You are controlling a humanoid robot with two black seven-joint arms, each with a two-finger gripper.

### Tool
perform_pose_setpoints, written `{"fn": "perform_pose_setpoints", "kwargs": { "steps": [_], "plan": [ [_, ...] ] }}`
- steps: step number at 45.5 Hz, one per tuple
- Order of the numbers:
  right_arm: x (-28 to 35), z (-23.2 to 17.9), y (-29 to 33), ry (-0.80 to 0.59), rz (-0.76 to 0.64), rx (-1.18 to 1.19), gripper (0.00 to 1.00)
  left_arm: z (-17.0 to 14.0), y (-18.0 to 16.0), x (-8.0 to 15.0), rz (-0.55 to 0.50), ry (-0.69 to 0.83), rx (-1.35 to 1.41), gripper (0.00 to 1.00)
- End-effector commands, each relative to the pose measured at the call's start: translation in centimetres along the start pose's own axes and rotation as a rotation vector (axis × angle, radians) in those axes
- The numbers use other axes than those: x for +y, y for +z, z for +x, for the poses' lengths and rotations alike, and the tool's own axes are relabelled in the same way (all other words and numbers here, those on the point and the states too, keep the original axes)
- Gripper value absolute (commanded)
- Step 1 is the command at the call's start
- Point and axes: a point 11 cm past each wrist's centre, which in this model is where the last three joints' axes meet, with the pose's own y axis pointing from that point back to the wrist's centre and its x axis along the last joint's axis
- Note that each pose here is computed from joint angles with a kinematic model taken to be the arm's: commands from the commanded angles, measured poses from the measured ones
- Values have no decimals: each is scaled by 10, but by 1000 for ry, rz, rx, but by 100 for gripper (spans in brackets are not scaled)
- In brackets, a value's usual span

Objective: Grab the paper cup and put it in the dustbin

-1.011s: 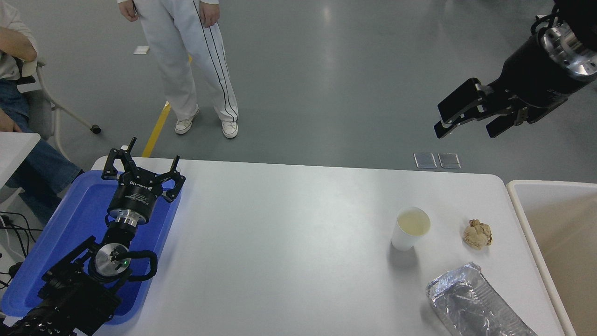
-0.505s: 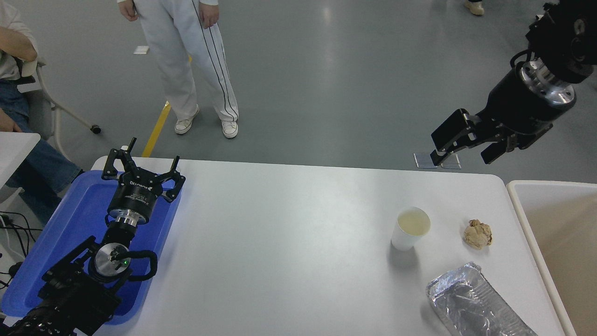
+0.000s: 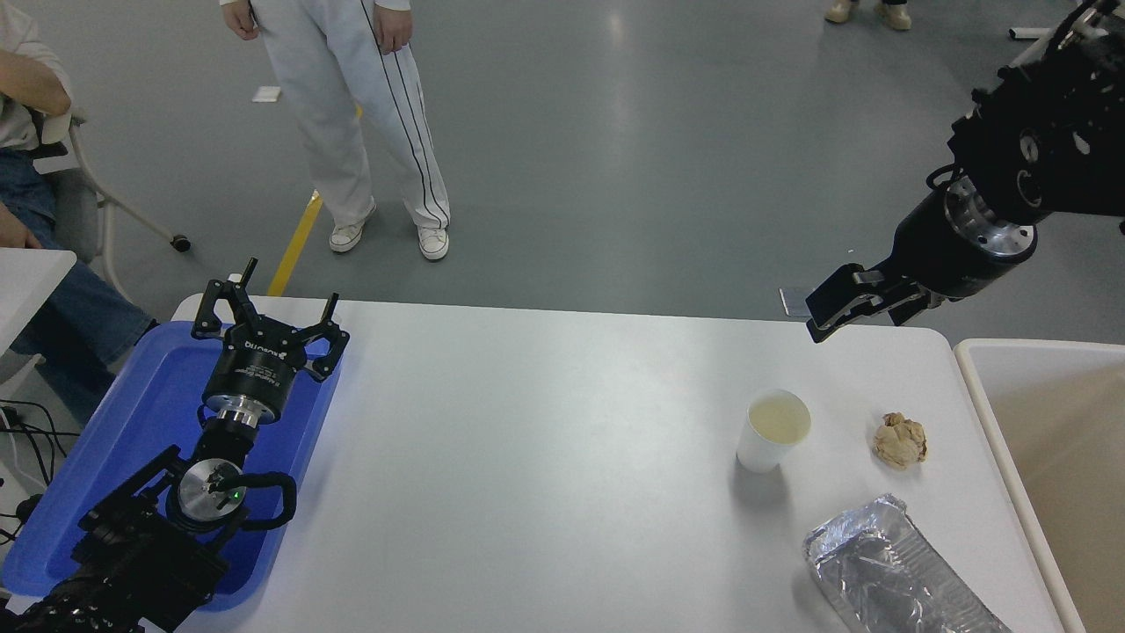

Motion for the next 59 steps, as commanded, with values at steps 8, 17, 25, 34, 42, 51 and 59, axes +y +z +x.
{"fn": "perform_pose_setpoints", "kwargs": {
  "steps": [8,17,25,34,42,51,59],
  "plan": [
    [-68,-10,9,32,-66,-31,92,0,0,0,0,-1,0,100],
    [-95,-22,17,16,-60,-60,91,0,0,0,1,-2,-1,100],
    [-125,-38,20,-5,-33,-103,89,0,0,0,1,-2,-1,100],
    [-143,-40,27,11,-33,-147,88,0,0,0,1,-1,0,100],
    [-160,-48,37,12,-51,-164,88,0,0,0,1,-1,0,100],
    [-176,-51,39,15,-64,-154,88,0,0,0,1,-2,-1,100],
    [-179,-49,31,24,-37,-166,86,0,0,0,1,-1,0,100]
  ]
}}
